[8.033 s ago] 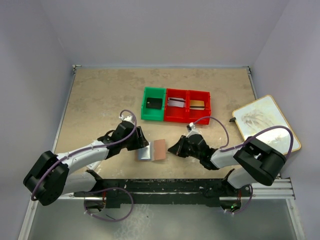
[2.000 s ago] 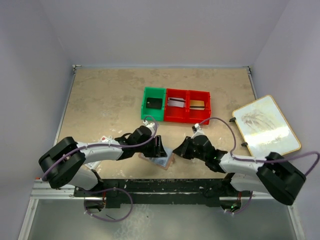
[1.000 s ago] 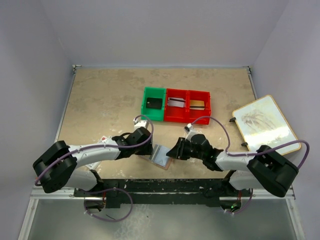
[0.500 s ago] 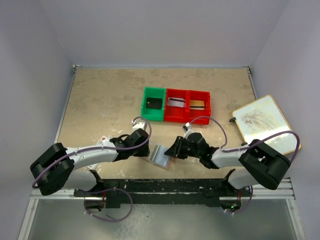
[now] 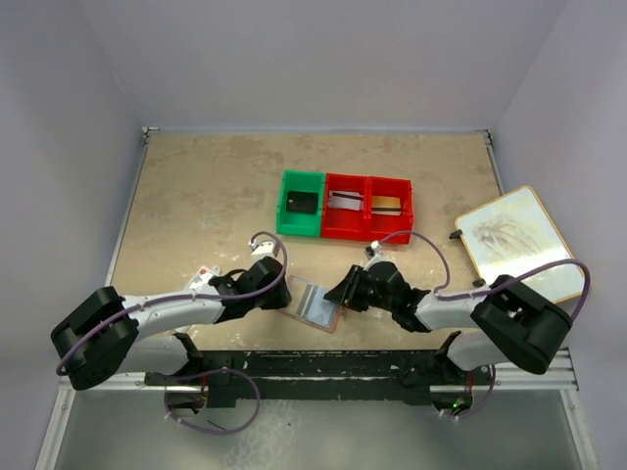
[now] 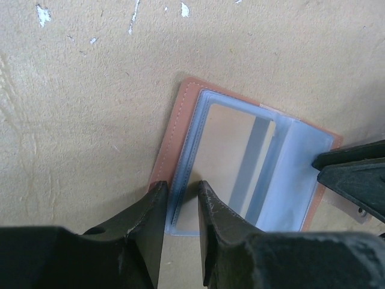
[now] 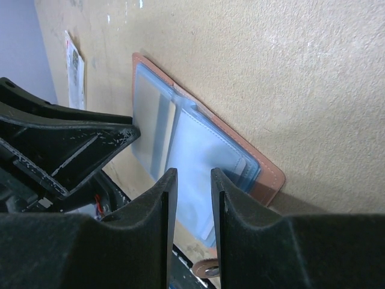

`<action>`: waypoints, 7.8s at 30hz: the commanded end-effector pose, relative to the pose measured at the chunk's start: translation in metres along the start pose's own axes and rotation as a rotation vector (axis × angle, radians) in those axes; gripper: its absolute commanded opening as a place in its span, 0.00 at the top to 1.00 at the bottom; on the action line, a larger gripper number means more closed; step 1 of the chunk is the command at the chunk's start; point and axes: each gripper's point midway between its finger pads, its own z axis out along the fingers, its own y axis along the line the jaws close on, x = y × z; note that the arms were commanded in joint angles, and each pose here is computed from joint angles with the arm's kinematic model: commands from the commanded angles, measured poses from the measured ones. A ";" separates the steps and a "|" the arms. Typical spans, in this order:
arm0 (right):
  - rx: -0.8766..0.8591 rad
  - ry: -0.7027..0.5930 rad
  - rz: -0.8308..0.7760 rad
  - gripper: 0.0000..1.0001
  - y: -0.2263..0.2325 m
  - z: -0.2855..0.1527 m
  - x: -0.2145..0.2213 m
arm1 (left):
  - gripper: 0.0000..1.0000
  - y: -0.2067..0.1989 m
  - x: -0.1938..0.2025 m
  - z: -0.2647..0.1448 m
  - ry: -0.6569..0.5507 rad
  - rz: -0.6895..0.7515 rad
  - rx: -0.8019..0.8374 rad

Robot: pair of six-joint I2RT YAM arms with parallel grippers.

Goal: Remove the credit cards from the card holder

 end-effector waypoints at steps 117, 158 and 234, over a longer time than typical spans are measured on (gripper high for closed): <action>0.150 0.032 -0.087 0.59 -0.003 -0.019 0.010 | 0.78 -0.002 0.008 -0.010 0.008 -0.050 0.018; 0.175 0.073 -0.303 0.52 0.030 0.006 -0.009 | 0.79 -0.003 0.010 -0.007 0.021 -0.044 0.014; 0.057 0.056 -0.220 0.38 0.046 0.003 0.001 | 0.75 -0.065 -0.007 -0.008 -0.051 -0.171 0.335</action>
